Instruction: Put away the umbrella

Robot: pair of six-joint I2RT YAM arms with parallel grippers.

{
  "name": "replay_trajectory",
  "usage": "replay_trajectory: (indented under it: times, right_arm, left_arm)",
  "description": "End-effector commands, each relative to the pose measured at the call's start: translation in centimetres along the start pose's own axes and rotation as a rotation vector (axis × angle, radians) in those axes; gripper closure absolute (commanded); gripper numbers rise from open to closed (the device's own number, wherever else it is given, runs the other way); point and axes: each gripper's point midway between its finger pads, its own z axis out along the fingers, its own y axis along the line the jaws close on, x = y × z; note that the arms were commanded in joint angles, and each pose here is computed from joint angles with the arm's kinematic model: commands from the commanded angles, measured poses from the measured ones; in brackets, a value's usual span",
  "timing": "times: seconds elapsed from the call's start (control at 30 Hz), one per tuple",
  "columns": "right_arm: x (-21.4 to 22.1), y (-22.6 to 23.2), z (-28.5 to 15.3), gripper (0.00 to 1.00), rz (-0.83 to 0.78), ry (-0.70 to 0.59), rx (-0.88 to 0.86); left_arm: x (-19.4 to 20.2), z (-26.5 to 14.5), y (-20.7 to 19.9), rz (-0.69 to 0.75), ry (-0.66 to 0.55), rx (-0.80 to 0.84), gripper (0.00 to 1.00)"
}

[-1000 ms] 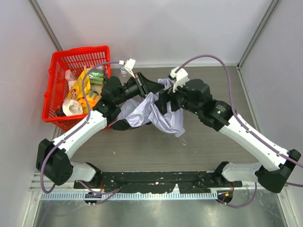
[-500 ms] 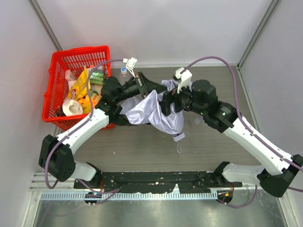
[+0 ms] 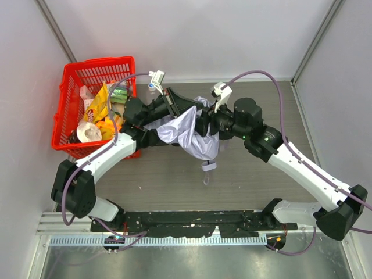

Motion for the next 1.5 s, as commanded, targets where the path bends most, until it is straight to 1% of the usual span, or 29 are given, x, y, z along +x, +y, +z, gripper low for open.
replay_trajectory:
  times: [0.0,0.03,0.07,0.1,0.13,0.23,0.27,0.33,0.4,0.43,0.47,0.5,0.57,0.6,0.63,0.67,0.7,0.77,0.83,0.87,0.93,0.97,1.03,1.1,1.13,1.23,1.3,1.37,1.47]
  right_arm:
    - [0.1,2.9,1.8,0.63,0.019,-0.064,-0.175]
    - [-0.2,3.0,1.7,0.69,0.015,-0.074,-0.177]
    - [-0.2,3.1,1.7,0.82,0.014,-0.074,-0.184]
    - [-0.4,3.2,1.5,0.89,0.014,-0.078,-0.187]
    - [-0.6,3.3,1.4,1.0,0.014,-0.081,-0.186]
    - [-0.3,2.9,0.6,1.0,0.001,-0.066,-0.159]
    - [0.1,2.5,0.3,0.99,-0.003,-0.057,-0.138]
    - [1.0,1.6,-0.9,1.0,-0.015,-0.043,-0.091]
    - [2.1,0.9,-2.3,1.0,-0.019,-0.032,-0.069]
    - [2.7,1.0,-3.4,0.99,-0.018,-0.033,-0.075]
    - [3.2,0.7,-3.8,0.99,-0.015,-0.02,-0.064]
    - [3.1,0.5,-4.8,1.0,-0.016,-0.037,-0.044]
    - [3.3,-0.2,-6.2,1.0,-0.02,-0.05,0.01]
    - [2.9,-0.5,-7.1,0.99,-0.035,-0.076,0.031]
    - [3.4,-1.2,-7.5,1.0,-0.04,-0.082,0.067]
    - [2.6,-1.8,-8.5,1.0,-0.06,-0.123,0.11]
    - [2.9,-2.4,-8.6,1.0,-0.064,-0.127,0.139]
    - [2.2,-3.2,-9.4,0.99,-0.078,-0.162,0.187]
    - [1.5,-4.0,-9.8,1.0,-0.085,-0.186,0.239]
    - [0.9,-4.2,-10.1,1.0,-0.096,-0.211,0.254]
    - [-0.1,-4.1,-10.7,1.0,-0.118,-0.261,0.257]
    - [0.0,-4.2,-10.8,1.0,-0.128,-0.268,0.262]
    - [-0.5,-4.6,-11.1,1.0,-0.145,-0.284,0.286]
    - [-0.7,-5.0,-11.1,1.0,-0.145,-0.264,0.31]
    - [-0.7,-5.3,-11.1,0.99,-0.169,-0.245,0.329]
    - [-1.4,-5.6,-11.5,1.0,-0.174,-0.253,0.355]
    - [-1.6,-5.4,-11.5,1.0,-0.177,-0.255,0.344]
    - [-1.4,-5.4,-11.2,1.0,-0.182,-0.234,0.341]
    - [-1.1,-5.5,-11.2,1.0,-0.18,-0.228,0.342]
  left_arm:
    - [1.4,-0.1,-11.1,0.056,0.08,0.366,1.0]
    - [1.4,-0.2,-11.4,0.059,0.075,0.378,1.0]
    - [1.4,-0.2,-11.6,0.061,0.074,0.385,1.0]
    - [1.5,-0.2,-11.8,0.063,0.075,0.39,1.0]
    - [1.5,-0.2,-11.7,0.065,0.077,0.391,1.0]
    - [1.1,-0.1,-12.4,0.078,0.083,0.395,0.99]
    - [0.9,0.0,-12.4,0.085,0.096,0.377,0.86]
    - [-0.1,-0.1,-11.6,0.096,0.109,0.295,0.46]
    - [-1.9,-1.0,-10.5,0.137,0.093,0.185,0.23]
    - [-2.7,-1.7,-9.6,0.167,0.081,0.109,0.08]
    - [-3.6,-2.4,-8.6,0.19,0.066,0.028,0.02]
    - [-4.6,-3.0,-8.0,0.216,0.042,-0.061,0.0]
    - [-5.5,-4.7,-6.2,0.263,0.034,-0.254,0.0]
    - [-6.0,-5.6,-6.2,0.304,0.016,-0.324,0.0]
    - [-6.6,-6.6,-5.7,0.313,-0.013,-0.409,0.04]
    - [-6.7,-7.5,-5.2,0.31,-0.033,-0.472,0.11]
    - [-6.6,-8.4,-4.8,0.295,-0.05,-0.522,0.18]
    - [-5.0,-9.1,-4.6,0.254,-0.019,-0.522,0.19]
    - [-1.9,-9.5,-3.7,0.152,0.058,-0.491,0.17]
    - [-1.1,-9.7,-3.2,0.098,0.067,-0.499,0.17]
    - [0.0,-10.2,-1.6,-0.013,0.034,-0.546,0.17]
    - [-0.1,-10.2,-1.1,-0.074,-0.012,-0.554,0.14]
    - [-0.5,-10.0,-0.4,-0.118,-0.078,-0.557,0.11]
    - [-0.8,-9.8,0.3,-0.102,-0.112,-0.606,0.09]
    - [-0.4,-9.6,0.9,-0.065,-0.09,-0.647,0.09]
    - [0.6,-9.6,3.0,0.019,-0.039,-0.846,0.07]
    - [0.6,-8.8,3.6,0.017,-0.046,-0.851,0.05]
    - [1.0,-7.3,3.7,0.012,-0.062,-0.795,0.0]
    - [2.2,-5.6,4.1,0.01,-0.024,-0.74,0.0]
